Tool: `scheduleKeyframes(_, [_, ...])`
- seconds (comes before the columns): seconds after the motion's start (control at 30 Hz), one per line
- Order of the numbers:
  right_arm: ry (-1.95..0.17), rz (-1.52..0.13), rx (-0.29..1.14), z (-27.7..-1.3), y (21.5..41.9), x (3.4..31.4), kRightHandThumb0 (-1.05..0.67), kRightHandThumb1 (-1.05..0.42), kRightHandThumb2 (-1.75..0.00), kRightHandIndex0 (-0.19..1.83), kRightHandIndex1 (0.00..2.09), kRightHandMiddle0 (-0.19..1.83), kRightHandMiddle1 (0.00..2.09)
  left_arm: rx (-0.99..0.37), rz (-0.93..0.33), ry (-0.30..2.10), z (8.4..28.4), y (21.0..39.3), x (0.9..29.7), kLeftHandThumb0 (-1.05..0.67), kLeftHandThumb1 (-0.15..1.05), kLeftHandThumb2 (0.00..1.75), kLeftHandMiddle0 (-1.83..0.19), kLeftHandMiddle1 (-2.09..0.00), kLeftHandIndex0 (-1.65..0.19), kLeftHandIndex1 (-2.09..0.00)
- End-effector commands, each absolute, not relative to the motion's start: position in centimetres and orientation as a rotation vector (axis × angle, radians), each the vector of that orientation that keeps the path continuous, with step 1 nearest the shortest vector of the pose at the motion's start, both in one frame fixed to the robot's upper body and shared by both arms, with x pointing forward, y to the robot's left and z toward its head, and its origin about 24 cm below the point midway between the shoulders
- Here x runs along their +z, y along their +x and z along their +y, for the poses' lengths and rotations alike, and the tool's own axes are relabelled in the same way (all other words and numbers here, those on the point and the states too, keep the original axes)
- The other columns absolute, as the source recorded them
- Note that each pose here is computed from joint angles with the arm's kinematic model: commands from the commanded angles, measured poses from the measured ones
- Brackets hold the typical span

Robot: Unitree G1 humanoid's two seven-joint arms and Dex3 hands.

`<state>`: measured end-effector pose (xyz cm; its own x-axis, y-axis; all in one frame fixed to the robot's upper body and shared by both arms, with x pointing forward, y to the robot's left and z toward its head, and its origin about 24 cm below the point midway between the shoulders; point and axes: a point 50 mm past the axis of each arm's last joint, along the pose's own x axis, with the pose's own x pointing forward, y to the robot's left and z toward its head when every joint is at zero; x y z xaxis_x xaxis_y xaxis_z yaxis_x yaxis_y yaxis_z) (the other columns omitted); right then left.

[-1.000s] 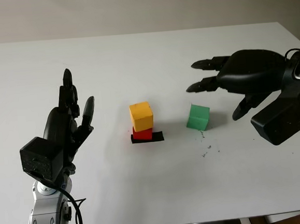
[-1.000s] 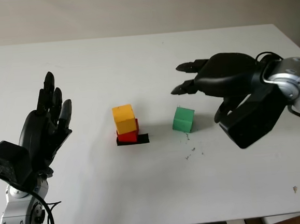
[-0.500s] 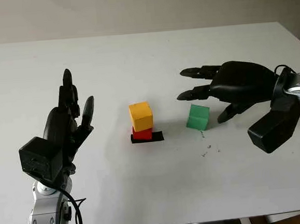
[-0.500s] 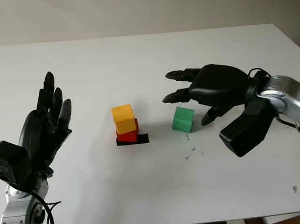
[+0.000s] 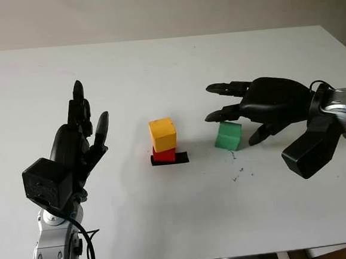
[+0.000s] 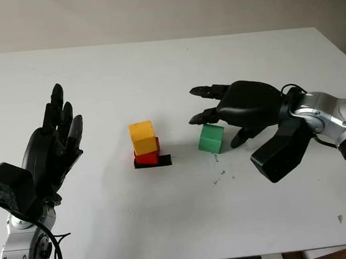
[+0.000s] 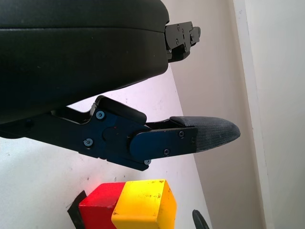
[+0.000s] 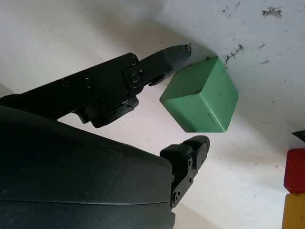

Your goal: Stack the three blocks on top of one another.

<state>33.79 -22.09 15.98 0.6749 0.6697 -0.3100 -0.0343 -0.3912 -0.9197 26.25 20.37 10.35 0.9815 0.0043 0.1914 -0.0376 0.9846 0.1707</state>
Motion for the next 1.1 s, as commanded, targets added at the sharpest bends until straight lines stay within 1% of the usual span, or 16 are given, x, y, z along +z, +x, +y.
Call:
scheduleKeyframes(0.0, [-1.828,-0.506,0.827,-22.06,33.88,16.27,-0.45,-0.90,-0.06,-0.04,0.04,0.52,0.14,0.021,-0.211,0.189,20.58,26.07,10.76,-0.79,1.05,0.50,0.15,-0.05,0.16,-0.05])
scheduleKeyframes(0.13, [-1.801,-0.519,0.830,-22.10,33.74,15.91,-0.45,-0.89,-0.05,-0.01,0.06,0.57,0.16,0.022,-0.215,0.194,20.56,26.06,10.80,-0.79,1.05,0.51,0.15,-0.06,0.16,-0.06])
scheduleKeyframes(0.4, [-1.791,-0.533,0.825,-21.66,33.91,15.68,-0.44,-0.91,-0.06,-0.03,0.05,0.57,0.16,0.021,-0.211,0.210,20.62,26.05,10.80,-0.79,1.05,0.51,0.16,-0.05,0.16,-0.05])
scheduleKeyframes(0.6, [-1.763,-0.557,0.810,-21.57,33.90,15.84,-0.42,-0.93,-0.06,0.00,0.06,0.65,0.20,0.027,-0.206,0.213,20.60,26.04,10.78,-0.79,1.05,0.52,0.17,-0.05,0.16,-0.06])
scheduleKeyframes(0.63, [-1.763,-0.566,0.809,-21.56,33.89,15.86,-0.41,-0.94,-0.06,0.02,0.07,0.73,0.26,0.028,-0.203,0.212,20.59,26.04,10.75,-0.79,1.05,0.52,0.16,-0.05,0.16,-0.05])
scheduleKeyframes(0.67, [-1.766,-0.573,0.809,-21.54,33.87,15.92,-0.40,-0.95,-0.06,0.03,0.06,0.73,0.36,0.029,-0.200,0.210,20.58,26.04,10.73,-0.80,1.05,0.52,0.16,-0.05,0.16,-0.05])
scheduleKeyframes(0.7, [-1.770,-0.579,0.808,-21.53,33.87,15.97,-0.40,-0.96,-0.06,0.05,0.06,0.67,0.55,0.029,-0.197,0.207,20.55,26.04,10.72,-0.80,1.05,0.51,0.16,-0.05,0.16,-0.05])
scheduleKeyframes(0.73, [-1.778,-0.581,0.808,-21.53,33.89,16.02,-0.40,-0.96,-0.05,0.07,0.06,0.59,0.80,0.029,-0.195,0.208,20.55,26.04,10.72,-0.79,1.05,0.51,0.16,-0.05,0.16,-0.05])
scheduleKeyframes(0.77, [-1.783,-0.581,0.807,-21.53,33.90,16.04,-0.40,-0.96,-0.05,0.07,0.06,0.56,0.92,0.028,-0.193,0.209,20.54,26.04,10.72,-0.79,1.05,0.51,0.17,-0.05,0.17,-0.05])
scheduleKeyframes(0.83, [-1.770,-0.591,0.803,-21.58,33.91,16.12,-0.39,-0.95,-0.05,0.10,0.07,0.53,1.03,0.028,-0.190,0.212,20.54,26.06,10.73,-0.79,1.05,0.51,0.17,-0.05,0.17,-0.05])
scheduleKeyframes(0.87, [-1.759,-0.593,0.799,-21.63,33.94,16.14,-0.39,-0.94,-0.04,0.12,0.07,0.53,1.05,0.028,-0.190,0.214,20.55,26.06,10.72,-0.79,1.05,0.51,0.17,-0.05,0.17,-0.05])
scheduleKeyframes(1.07, [-1.739,-0.606,0.779,-21.81,34.12,16.57,-0.39,-0.93,-0.05,0.17,0.08,0.52,1.11,0.030,-0.190,0.221,20.56,26.19,10.71,-0.78,1.05,0.52,0.17,-0.05,0.17,-0.05])
